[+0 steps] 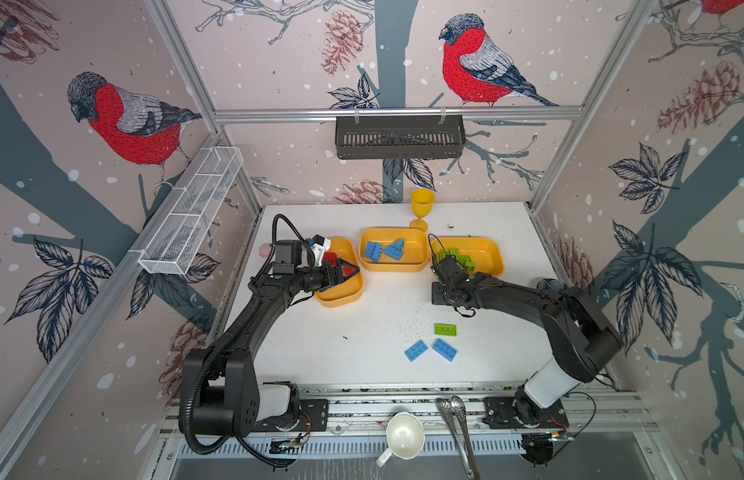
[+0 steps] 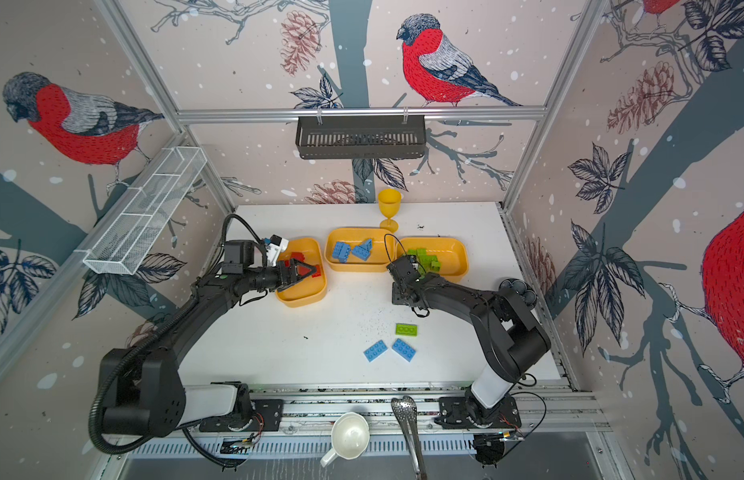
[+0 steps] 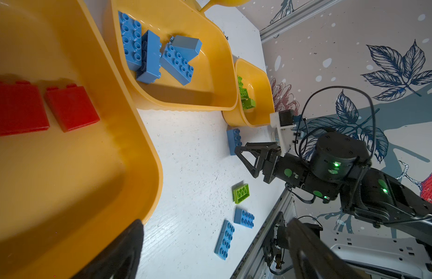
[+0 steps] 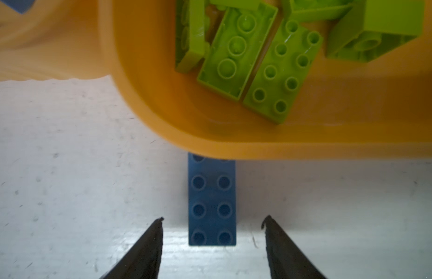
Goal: Sort the legos into containers by color
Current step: 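Lower the right gripper onto the blue brick beside the farthest bin and grasp it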
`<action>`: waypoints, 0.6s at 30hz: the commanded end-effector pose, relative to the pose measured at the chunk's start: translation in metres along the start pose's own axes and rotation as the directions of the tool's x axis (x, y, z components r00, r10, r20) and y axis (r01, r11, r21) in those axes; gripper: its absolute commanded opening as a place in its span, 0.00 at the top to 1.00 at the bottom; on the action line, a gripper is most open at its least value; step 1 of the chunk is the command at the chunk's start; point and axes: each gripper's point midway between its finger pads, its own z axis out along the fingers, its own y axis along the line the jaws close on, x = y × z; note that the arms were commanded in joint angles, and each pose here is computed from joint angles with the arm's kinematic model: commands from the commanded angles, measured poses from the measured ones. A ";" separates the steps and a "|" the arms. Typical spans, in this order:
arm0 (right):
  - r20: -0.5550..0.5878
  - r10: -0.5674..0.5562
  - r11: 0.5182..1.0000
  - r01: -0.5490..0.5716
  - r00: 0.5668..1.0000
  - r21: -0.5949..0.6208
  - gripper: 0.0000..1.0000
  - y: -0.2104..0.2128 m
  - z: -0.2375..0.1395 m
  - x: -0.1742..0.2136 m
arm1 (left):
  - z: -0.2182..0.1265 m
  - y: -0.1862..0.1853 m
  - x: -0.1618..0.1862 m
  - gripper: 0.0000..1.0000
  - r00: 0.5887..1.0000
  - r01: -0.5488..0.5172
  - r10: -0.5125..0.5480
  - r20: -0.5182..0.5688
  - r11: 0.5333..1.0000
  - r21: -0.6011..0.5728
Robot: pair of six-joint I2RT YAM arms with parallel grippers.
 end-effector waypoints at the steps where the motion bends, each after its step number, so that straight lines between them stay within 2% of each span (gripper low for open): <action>1: 0.052 -0.030 0.999 0.031 0.998 -0.018 0.36 0.006 0.005 -0.013 | -0.003 -0.003 0.001 0.08 1.000 -0.018 0.018 0.005 1.000 0.004; 11: 0.054 -0.050 0.998 0.052 0.997 -0.020 0.47 0.010 0.026 -0.019 | -0.004 -0.002 0.002 0.08 1.000 -0.015 0.015 0.006 1.000 -0.002; 18: 0.046 -0.077 0.997 0.077 0.996 -0.004 0.65 0.010 0.028 -0.019 | -0.004 -0.001 0.005 0.08 1.000 -0.012 0.012 0.001 1.000 -0.011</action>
